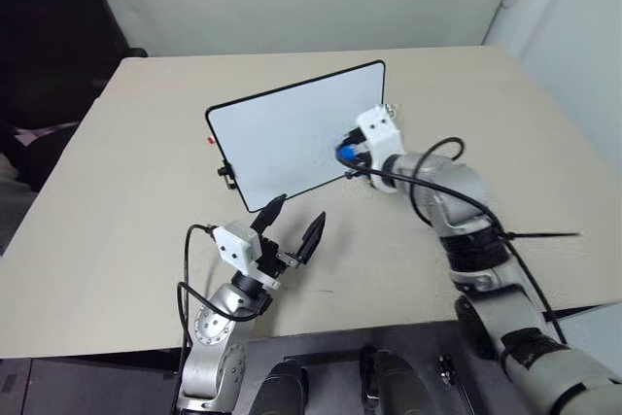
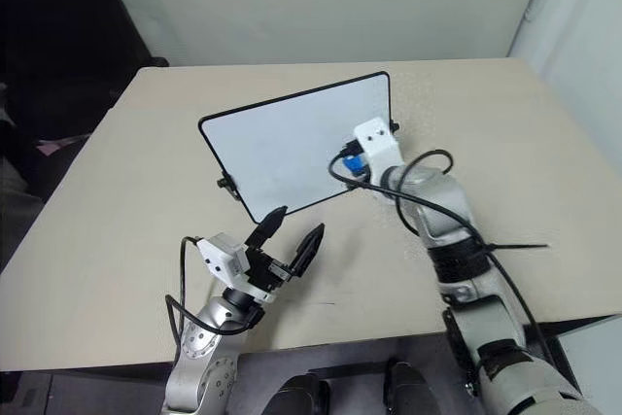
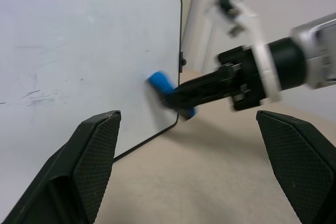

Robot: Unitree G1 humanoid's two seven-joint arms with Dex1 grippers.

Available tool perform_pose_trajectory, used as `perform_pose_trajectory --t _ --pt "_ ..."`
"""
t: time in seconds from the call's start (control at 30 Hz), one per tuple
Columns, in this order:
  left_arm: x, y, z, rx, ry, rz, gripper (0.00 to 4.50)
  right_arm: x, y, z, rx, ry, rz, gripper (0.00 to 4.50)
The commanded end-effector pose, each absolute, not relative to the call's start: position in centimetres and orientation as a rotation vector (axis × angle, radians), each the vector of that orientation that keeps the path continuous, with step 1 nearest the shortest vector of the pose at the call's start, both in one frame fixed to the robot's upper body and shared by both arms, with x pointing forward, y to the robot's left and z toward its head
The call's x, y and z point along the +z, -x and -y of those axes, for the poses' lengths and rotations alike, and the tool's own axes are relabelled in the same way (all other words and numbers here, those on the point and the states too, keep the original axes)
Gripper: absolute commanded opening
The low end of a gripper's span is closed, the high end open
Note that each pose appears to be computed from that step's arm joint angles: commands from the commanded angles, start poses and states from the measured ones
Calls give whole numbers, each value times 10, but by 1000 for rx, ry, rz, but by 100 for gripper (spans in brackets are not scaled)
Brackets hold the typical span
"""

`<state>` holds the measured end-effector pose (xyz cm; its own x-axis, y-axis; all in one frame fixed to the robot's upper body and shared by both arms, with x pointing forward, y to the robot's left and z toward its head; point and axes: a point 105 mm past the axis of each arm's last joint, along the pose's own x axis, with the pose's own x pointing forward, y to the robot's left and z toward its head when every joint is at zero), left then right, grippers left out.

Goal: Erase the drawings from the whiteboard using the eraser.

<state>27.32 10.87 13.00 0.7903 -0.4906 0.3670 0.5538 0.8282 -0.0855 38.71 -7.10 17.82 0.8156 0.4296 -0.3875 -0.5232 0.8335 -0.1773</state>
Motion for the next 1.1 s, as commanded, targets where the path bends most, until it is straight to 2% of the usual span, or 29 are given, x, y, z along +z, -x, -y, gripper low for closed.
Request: perform_pose_trajectory --t 0.03,0.17,0.23,0.37,0.47,0.63,0.8,0.97,1.1 --pt "137 -270 -103 -594 208 372 450 194 -372 95 486 250 -336 14" --pt "137 -268 -98 -598 214 374 450 180 -353 132 417 251 -426 14" --pt "137 -267 -97 -598 217 375 450 163 -343 148 386 254 -502 14" --pt "137 -267 -93 -612 225 375 450 126 -323 158 391 235 -654 14" --pt "137 -266 -90 -622 232 372 450 110 -316 160 396 222 -705 14" --pt "136 -265 -89 -625 237 370 450 106 -316 163 396 217 -707 175" --pt "136 -265 -89 -621 235 372 450 148 -334 181 325 164 -375 355" --pt "136 -269 -89 -624 236 373 450 195 -329 180 377 116 -12 355" --pt "135 -271 -88 -637 236 371 450 214 -309 159 552 -55 178 355"
